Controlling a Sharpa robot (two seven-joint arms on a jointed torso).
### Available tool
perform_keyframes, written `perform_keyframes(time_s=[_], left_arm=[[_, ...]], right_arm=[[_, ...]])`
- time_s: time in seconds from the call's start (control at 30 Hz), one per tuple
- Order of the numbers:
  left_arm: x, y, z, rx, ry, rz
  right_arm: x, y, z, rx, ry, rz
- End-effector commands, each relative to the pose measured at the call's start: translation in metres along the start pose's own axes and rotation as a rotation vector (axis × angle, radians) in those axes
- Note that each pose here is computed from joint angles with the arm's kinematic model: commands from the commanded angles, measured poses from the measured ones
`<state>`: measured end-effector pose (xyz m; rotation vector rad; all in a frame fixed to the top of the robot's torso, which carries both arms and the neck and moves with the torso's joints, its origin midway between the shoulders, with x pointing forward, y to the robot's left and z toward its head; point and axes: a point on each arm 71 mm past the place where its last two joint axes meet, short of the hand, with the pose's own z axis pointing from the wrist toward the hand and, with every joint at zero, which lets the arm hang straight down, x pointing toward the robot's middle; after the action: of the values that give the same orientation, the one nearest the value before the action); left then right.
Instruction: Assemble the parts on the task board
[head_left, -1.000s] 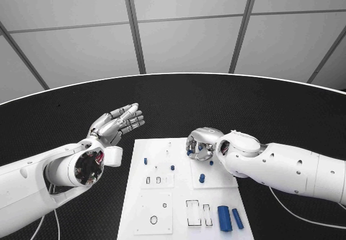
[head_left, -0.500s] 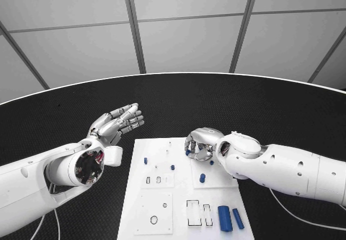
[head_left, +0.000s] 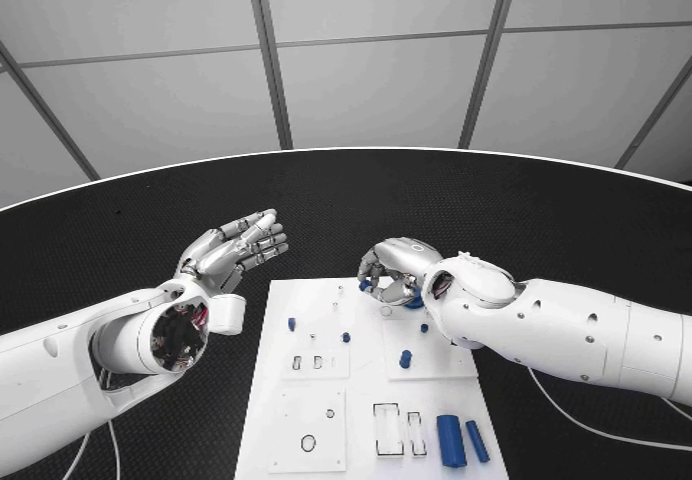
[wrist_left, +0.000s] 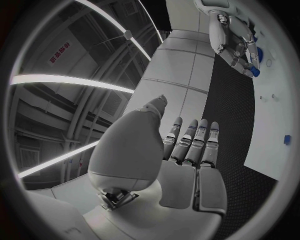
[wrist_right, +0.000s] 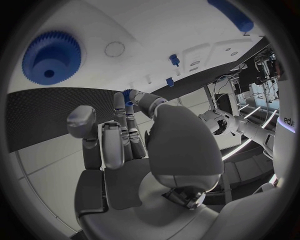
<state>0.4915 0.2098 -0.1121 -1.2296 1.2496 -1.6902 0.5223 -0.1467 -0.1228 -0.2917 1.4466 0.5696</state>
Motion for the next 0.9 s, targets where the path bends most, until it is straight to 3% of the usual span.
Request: perform_keyframes(time_s=[0.03,0.43,0.9], left_arm=[[0.0005,0.0001,0.0000,0.000,0.001,0.000],[0.0027,0.0002,-0.0009,-0.003,0.006,-0.002],[0.0042,-0.0013,-0.0007,0.000,0.010,-0.002]], right_arm=[[-0.001,0.005,0.007,-0.004,-0.016,0.001],[0.003,0.017,0.027,-0.022,-0.008,-0.005],[0.006,0.018,0.033,-0.014,0.017,-0.012]])
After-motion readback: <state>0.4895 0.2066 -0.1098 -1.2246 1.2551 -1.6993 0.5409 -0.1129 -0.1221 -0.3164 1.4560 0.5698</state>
